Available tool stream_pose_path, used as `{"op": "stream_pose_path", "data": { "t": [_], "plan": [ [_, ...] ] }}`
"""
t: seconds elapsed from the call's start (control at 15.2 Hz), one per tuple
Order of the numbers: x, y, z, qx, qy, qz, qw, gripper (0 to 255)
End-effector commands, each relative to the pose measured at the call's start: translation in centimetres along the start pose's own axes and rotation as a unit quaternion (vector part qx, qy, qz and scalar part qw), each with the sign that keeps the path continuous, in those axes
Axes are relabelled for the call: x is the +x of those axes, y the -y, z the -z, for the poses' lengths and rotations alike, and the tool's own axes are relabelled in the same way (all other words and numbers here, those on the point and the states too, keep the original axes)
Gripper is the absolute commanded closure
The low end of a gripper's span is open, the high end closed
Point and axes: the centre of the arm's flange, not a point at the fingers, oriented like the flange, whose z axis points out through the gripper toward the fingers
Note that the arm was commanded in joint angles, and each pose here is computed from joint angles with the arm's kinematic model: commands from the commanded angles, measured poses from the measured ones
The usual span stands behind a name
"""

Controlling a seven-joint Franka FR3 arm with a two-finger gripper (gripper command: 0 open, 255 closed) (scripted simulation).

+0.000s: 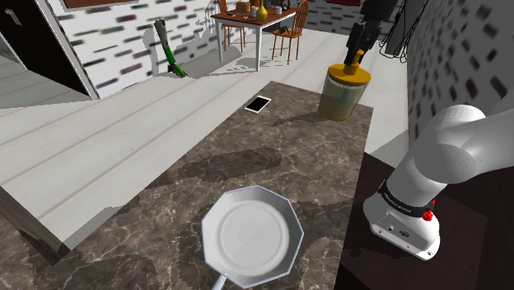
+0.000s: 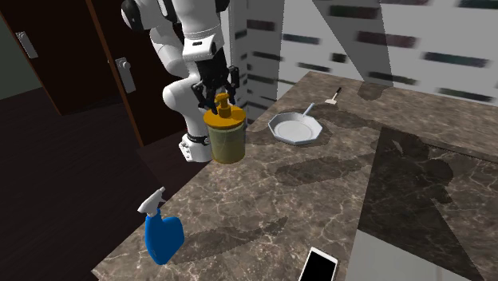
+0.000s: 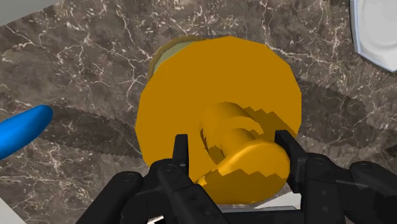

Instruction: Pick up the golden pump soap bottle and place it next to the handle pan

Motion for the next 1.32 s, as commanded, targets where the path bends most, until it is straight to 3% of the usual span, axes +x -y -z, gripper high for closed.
{"op": "stream_pose_path", "data": {
  "t": [0.0,1.25],
  "plan": [
    [0.0,0.2,1.2,0.000,0.000,0.000,1.0000,255],
    [0.5,1.9,11.1,0.000,0.000,0.000,1.0000,255]
  ]
}}
